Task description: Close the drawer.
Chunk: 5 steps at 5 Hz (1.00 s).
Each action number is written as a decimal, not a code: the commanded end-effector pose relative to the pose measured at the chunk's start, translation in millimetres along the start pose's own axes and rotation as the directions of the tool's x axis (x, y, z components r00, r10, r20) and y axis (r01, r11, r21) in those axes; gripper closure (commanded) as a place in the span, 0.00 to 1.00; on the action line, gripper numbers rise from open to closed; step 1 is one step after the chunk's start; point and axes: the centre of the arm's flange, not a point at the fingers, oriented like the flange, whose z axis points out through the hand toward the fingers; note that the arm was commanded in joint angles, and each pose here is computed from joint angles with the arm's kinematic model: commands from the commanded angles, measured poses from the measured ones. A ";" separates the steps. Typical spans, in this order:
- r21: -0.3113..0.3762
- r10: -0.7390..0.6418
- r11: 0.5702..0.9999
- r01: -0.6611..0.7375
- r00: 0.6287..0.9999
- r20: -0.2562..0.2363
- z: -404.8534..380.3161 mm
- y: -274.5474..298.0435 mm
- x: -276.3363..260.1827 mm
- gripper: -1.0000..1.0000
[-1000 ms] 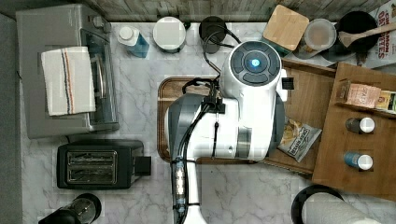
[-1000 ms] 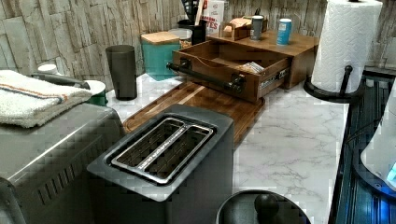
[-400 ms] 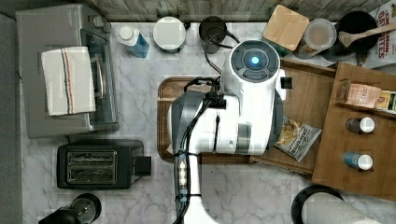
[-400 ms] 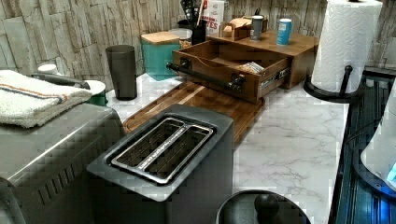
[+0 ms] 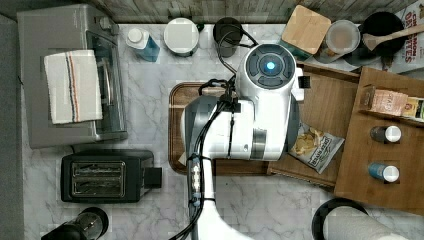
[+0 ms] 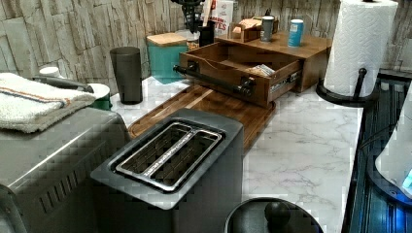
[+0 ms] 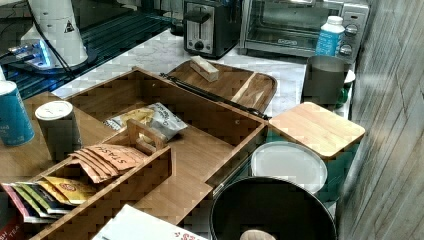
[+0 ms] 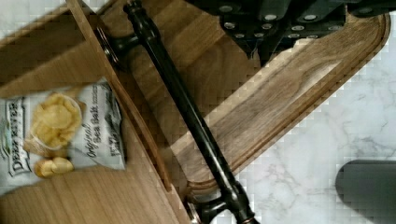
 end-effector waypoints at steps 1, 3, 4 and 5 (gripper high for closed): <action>-0.076 -0.308 0.949 0.305 0.951 -0.028 42.6 -31.7 7.6 1.00; -0.107 -0.352 0.934 0.341 0.930 -0.104 80.0 -48.4 4.8 1.00; -0.099 -0.354 0.933 0.347 0.933 -0.066 91.5 -55.8 13.7 1.00; -0.087 -0.391 0.918 0.386 0.920 -0.040 107.1 -48.4 24.1 1.00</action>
